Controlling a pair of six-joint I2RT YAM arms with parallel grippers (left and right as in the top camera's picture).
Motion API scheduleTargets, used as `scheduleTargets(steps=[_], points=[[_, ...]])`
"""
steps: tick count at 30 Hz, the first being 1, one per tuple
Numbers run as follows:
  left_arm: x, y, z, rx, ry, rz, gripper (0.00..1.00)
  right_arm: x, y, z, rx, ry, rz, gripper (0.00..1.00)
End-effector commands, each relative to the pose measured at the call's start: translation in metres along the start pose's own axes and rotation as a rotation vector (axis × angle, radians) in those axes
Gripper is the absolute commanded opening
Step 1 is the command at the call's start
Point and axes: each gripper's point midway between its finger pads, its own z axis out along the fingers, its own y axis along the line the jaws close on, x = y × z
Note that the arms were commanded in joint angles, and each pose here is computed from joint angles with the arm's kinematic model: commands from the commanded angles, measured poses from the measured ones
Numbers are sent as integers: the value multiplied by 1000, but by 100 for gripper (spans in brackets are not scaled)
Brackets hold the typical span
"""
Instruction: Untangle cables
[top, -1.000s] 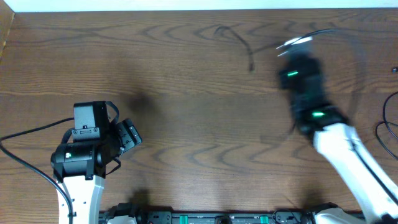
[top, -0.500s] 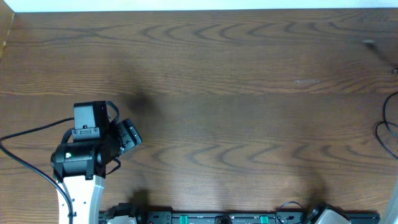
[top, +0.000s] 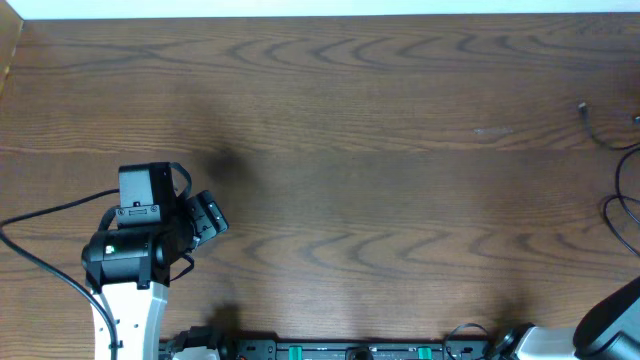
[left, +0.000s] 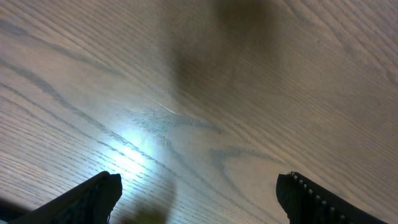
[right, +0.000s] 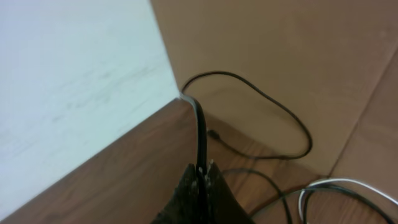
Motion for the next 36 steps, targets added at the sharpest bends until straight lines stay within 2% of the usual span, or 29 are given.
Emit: scheduleTargets(steps=[1, 4, 8, 9, 10, 11, 12, 13, 16, 21, 26, 33, 36], points=[[-4, 0, -4, 3, -15, 5, 85, -5, -39, 13, 65, -33, 155, 1], [-4, 0, -4, 3, -15, 5, 85, 1, -75, 22, 101, -40, 337, 1], [-4, 0, -4, 3, -16, 4, 85, 29, -102, 38, 44, 36, 465, 3], [-4, -1, -4, 5, -18, 4, 85, 41, -107, 42, 27, 72, 485, 14], [-5, -1, -4, 5, -19, 4, 85, 51, -110, 45, 10, 101, 494, 38], [-5, -1, -4, 6, -21, 4, 85, 63, -113, 49, -8, 135, 505, 63], [-5, -1, -4, 6, -22, 4, 85, 73, -114, 51, -22, 164, 514, 96], [-5, -1, -4, 6, -22, 4, 85, 85, -115, 54, -41, 195, 525, 99], [-6, -1, -4, 6, -23, 4, 85, 106, -112, 58, -82, 260, 577, 99], [-5, -1, -4, 7, -22, 4, 85, 99, -100, 57, -140, 257, 652, 99], [-5, -6, -4, 33, -18, 5, 85, 68, -79, 51, -260, 226, 791, 99], [-8, -7, -4, 38, -30, 5, 85, -9, -35, 22, -561, 109, 849, 99], [-9, -7, -4, 39, -32, 5, 85, -23, -30, 12, -582, 137, 978, 99]])
